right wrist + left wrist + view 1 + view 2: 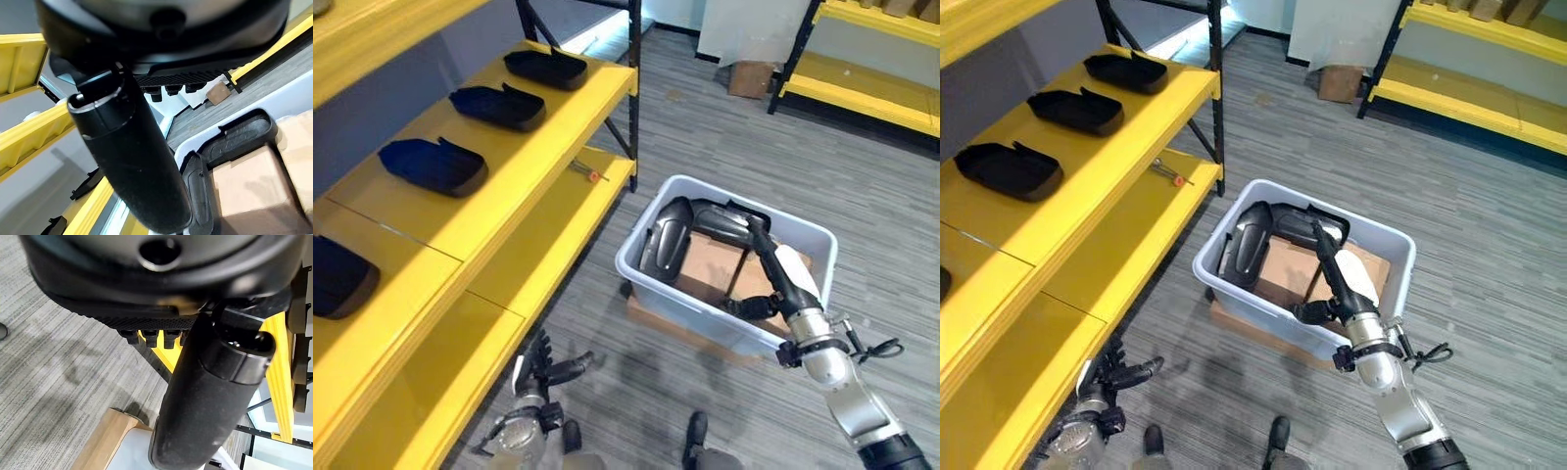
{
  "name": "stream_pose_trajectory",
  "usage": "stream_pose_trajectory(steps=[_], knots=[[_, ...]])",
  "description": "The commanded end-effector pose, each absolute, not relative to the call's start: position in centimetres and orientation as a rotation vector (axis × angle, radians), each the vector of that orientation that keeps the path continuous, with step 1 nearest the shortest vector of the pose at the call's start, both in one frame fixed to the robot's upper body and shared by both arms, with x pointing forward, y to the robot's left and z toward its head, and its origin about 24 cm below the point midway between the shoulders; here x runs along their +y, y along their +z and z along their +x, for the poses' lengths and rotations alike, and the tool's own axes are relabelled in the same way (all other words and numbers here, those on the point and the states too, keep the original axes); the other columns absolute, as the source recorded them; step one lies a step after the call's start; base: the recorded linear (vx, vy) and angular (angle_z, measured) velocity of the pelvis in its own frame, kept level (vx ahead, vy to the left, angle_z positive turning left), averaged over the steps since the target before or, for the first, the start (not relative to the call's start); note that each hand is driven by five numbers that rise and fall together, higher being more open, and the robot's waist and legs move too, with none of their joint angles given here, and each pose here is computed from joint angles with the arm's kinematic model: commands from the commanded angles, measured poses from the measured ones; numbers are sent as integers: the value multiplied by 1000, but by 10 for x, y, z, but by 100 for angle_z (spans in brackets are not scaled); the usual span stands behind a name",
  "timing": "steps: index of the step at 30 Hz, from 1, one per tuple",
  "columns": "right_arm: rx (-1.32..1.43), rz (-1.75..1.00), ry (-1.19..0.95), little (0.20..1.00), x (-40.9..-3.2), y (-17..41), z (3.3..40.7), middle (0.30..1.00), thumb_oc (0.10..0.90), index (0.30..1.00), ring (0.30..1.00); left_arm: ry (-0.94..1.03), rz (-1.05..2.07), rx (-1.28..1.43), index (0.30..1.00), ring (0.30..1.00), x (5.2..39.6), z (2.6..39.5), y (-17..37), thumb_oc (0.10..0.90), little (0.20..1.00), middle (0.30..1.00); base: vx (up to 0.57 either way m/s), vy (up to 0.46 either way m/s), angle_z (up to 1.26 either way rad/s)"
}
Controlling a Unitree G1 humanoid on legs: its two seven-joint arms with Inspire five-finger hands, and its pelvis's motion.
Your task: Move parts from the plastic box to the shelf.
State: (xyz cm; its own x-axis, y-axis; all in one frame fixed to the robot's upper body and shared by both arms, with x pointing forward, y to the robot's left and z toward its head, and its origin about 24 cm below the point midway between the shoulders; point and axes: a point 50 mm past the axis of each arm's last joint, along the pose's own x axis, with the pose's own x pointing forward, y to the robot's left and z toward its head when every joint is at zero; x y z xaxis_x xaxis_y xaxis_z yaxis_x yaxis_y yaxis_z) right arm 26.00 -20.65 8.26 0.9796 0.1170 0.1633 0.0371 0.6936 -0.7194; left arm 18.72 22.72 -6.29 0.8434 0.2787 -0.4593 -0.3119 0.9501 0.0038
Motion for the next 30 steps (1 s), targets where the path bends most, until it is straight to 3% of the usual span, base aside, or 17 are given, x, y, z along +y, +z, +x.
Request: stream_pose_trajectory(steps=[1, 16, 30], knots=[[-522, -800, -25, 1000, -201, 147, 274, 1000, 900, 1000, 1000, 288, -28, 258, 1000, 1000, 234, 213, -26, 900, 1000, 1000, 143, 116, 9], [-548, -901, -19, 1000, -192, 159, 292, 1000, 900, 1000, 1000, 223, 36, 205, 1000, 1000, 233, 221, -12, 900, 1000, 1000, 89, 154, -41], [-737, -1258, -142, 1000, -191, 239, 330, 1000, 900, 1000, 1000, 197, 39, 132, 1000, 1000, 223, 243, 5, 900, 1000, 1000, -5, 11, -1]])
